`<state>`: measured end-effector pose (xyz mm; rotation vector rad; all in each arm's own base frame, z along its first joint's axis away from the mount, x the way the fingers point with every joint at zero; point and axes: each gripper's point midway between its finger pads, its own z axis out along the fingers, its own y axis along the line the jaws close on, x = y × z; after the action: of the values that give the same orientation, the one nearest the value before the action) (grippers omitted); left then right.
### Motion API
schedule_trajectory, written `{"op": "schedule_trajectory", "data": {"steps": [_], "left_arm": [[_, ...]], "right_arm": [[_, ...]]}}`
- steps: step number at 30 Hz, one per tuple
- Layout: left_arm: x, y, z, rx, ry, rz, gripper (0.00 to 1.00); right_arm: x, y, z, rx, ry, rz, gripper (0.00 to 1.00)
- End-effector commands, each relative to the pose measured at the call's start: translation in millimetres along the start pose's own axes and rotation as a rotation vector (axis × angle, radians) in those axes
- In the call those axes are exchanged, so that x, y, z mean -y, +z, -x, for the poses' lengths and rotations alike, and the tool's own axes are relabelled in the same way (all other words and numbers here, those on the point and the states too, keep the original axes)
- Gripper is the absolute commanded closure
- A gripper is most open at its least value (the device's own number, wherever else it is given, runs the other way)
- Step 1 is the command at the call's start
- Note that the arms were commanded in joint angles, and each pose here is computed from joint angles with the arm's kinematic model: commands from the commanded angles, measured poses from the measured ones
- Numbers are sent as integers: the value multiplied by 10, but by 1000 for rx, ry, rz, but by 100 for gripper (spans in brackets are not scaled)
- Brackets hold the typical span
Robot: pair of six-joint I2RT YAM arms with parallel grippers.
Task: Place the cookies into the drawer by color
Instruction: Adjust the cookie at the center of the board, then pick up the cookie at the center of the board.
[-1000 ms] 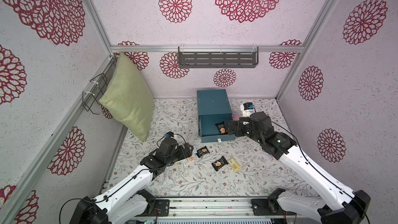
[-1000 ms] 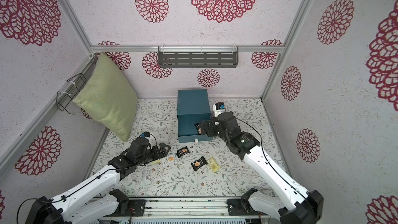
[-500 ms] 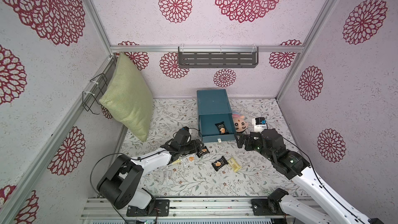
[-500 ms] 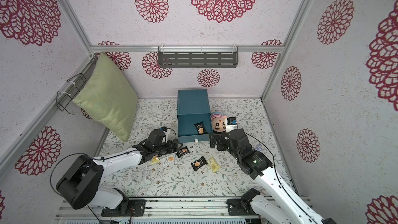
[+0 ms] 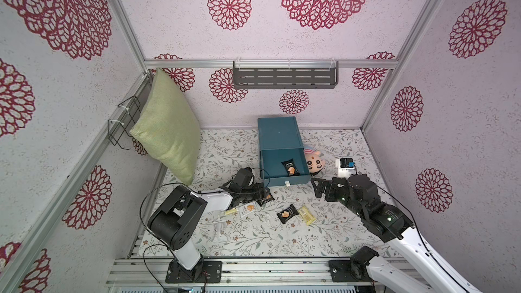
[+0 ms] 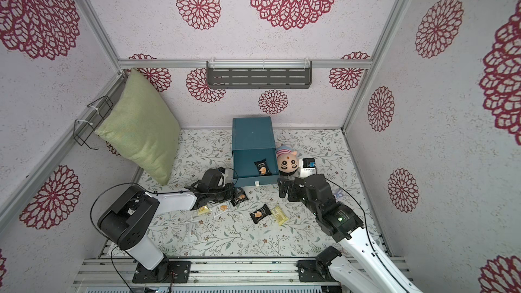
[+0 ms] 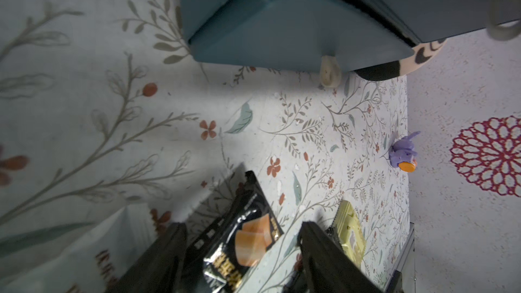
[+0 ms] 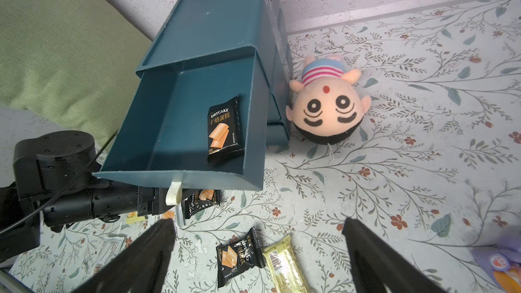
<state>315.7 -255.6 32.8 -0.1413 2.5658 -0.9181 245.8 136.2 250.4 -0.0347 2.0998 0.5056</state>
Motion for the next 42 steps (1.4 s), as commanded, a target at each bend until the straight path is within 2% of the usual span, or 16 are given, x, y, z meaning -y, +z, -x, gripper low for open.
{"op": "schedule_trajectory", "data": {"steps": [1, 8, 15, 20, 25, 35, 42], "left_arm": [[-130, -113, 41, 31, 2, 37, 29], [-365, -365, -108, 44, 19, 123, 27], [-59, -563, -84, 77, 163, 103, 15], [-1, -510, 6, 69, 258, 153, 5], [-39, -345, 54, 29, 341, 214, 4], [43, -34, -144, -47, 452, 191, 6], [8, 78, -243, -55, 499, 246, 15]], "right_arm": [[40, -39, 71, 29, 25, -20, 1], [48, -18, 43, 26, 29, -18, 1], [49, 25, 3, 18, 36, -12, 1], [42, 29, -10, 17, 40, -6, 1], [54, 20, -18, 15, 44, -8, 1], [95, 0, -48, 7, 39, -25, 1], [98, 22, -63, 1, 37, -25, 1]]}}
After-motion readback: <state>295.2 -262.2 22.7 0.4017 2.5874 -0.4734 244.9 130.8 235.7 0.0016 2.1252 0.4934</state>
